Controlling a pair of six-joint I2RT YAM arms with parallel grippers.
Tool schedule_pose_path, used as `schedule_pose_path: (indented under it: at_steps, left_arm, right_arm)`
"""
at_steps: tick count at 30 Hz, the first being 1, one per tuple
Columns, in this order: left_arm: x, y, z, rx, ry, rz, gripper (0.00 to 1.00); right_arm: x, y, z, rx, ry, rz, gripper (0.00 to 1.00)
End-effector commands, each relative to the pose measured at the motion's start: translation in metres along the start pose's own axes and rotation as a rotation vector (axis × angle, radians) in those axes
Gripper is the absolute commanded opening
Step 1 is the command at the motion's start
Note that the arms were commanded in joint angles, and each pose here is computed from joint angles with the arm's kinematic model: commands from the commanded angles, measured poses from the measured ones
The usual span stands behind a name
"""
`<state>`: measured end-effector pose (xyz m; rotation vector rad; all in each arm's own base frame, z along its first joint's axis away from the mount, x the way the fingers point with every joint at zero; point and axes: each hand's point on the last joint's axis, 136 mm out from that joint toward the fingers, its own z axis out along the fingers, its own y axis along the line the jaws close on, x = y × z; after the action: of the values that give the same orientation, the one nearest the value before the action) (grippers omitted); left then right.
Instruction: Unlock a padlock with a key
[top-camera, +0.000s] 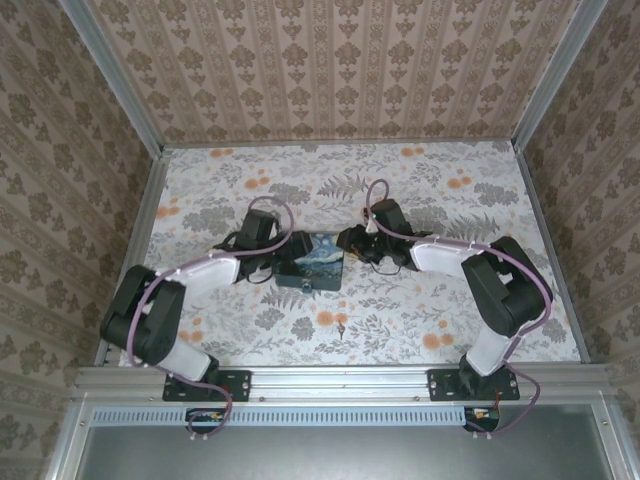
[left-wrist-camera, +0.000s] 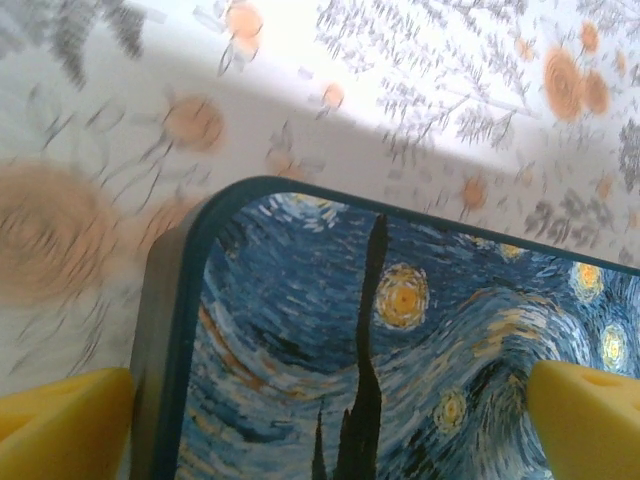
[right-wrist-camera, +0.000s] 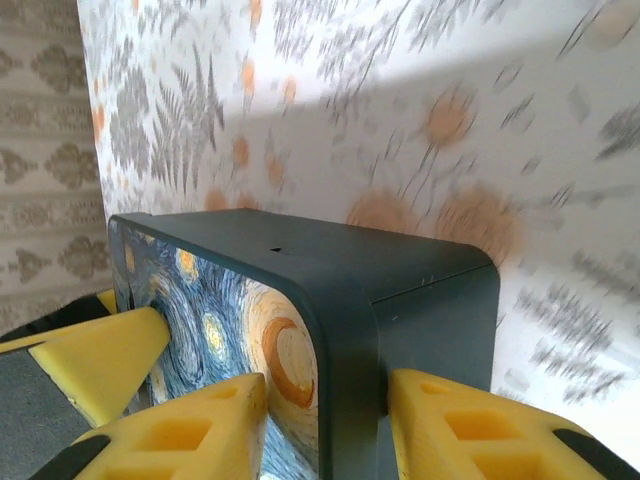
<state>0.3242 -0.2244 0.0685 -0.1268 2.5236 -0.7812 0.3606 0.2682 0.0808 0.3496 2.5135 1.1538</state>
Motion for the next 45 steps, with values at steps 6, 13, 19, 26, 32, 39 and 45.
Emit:
schedule_pose_path:
  at_steps: [6, 13, 19, 26, 32, 39, 45]
  left_arm:
    - [-0.008, -0.057, 0.050, 0.170, 0.095, 0.032, 1.00]
    - [-0.008, -0.053, 0.058, 0.184, 0.082, -0.024, 1.00]
    - [-0.004, -0.051, 0.055, 0.186, 0.069, -0.054, 1.00]
    - [-0.004, -0.044, 0.053, 0.159, 0.064, -0.049, 1.00]
    - [-0.019, -0.029, 0.047, 0.102, 0.020, -0.071, 1.00]
    - [-0.048, 0.006, 0.028, 0.046, -0.057, -0.130, 1.00]
    - [-0.059, 0.018, 0.000, 0.054, -0.090, -0.130, 1.00]
  right_arm:
    - [-0.052, 0.013, 0.007, -0.078, -0.063, 0.027, 0.40]
    - [-0.067, 0.003, 0.007, -0.053, -0.087, 0.037, 0.53]
    - [-0.078, 0.006, 0.001, -0.048, -0.105, 0.026, 0.64]
    - [-0.080, -0.002, -0.003, -0.018, -0.111, 0.024, 0.70]
    - [-0.081, -0.026, -0.020, 0.030, -0.158, 0.025, 0.76]
    - [-0.061, -0.048, -0.062, 0.111, -0.194, -0.019, 0.76]
    - [-0.007, -0.052, -0.077, 0.147, -0.077, -0.102, 0.72]
